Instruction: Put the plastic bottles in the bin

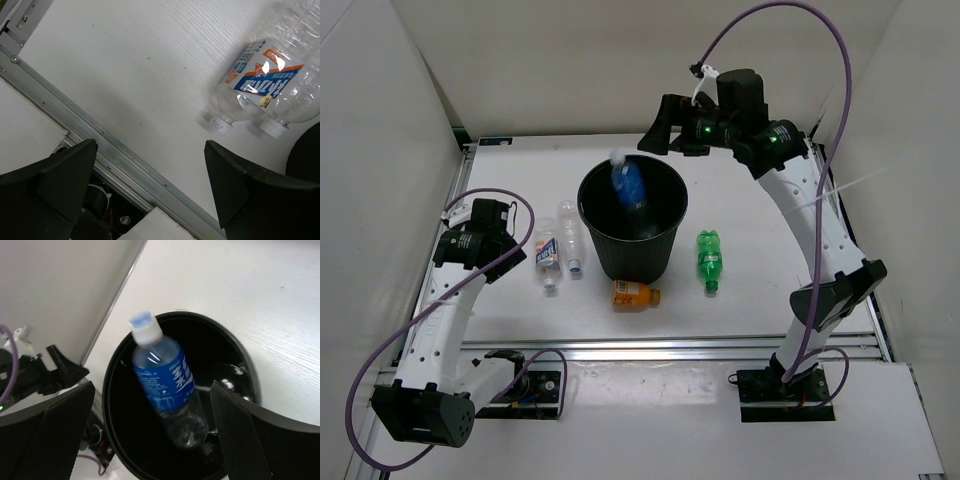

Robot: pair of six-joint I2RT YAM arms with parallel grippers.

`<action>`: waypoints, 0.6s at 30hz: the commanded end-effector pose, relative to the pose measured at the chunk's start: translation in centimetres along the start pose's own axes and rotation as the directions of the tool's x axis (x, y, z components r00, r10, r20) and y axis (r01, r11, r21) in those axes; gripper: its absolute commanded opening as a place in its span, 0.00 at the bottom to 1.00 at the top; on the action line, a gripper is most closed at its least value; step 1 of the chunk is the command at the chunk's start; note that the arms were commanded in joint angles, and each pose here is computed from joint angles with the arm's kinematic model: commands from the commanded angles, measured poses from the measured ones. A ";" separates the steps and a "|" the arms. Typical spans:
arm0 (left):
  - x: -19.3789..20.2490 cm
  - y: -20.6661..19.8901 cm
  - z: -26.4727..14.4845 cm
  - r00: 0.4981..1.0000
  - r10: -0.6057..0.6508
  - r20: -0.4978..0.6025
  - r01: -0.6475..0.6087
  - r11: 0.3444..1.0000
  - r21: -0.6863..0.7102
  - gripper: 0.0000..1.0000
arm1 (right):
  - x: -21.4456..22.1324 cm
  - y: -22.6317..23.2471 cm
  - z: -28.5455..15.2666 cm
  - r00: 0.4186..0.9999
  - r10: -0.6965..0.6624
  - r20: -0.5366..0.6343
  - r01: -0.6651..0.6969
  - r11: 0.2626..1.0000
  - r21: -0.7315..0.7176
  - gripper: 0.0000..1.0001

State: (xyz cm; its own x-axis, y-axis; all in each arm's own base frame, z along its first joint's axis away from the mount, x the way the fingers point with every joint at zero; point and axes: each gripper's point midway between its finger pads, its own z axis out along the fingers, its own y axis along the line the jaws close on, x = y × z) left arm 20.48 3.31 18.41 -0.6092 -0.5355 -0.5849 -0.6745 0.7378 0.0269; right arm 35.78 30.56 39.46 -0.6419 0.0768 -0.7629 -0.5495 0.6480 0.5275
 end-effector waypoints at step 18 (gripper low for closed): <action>0.0 -1.7 0.4 1.000 -0.020 -0.019 0.021 0.998 0.067 1.00 | 12.3 -24.8 -3.5 0.913 0.400 -0.077 -0.279 0.752 0.597 1.00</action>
State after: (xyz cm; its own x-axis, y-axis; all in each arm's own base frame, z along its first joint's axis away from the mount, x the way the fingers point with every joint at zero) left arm 21.45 2.36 18.04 -0.6139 -0.5494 -0.5668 -0.6589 0.7521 -0.0153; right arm 40.05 12.19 19.98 -0.8114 0.3004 -0.5015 0.1054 0.9190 0.3799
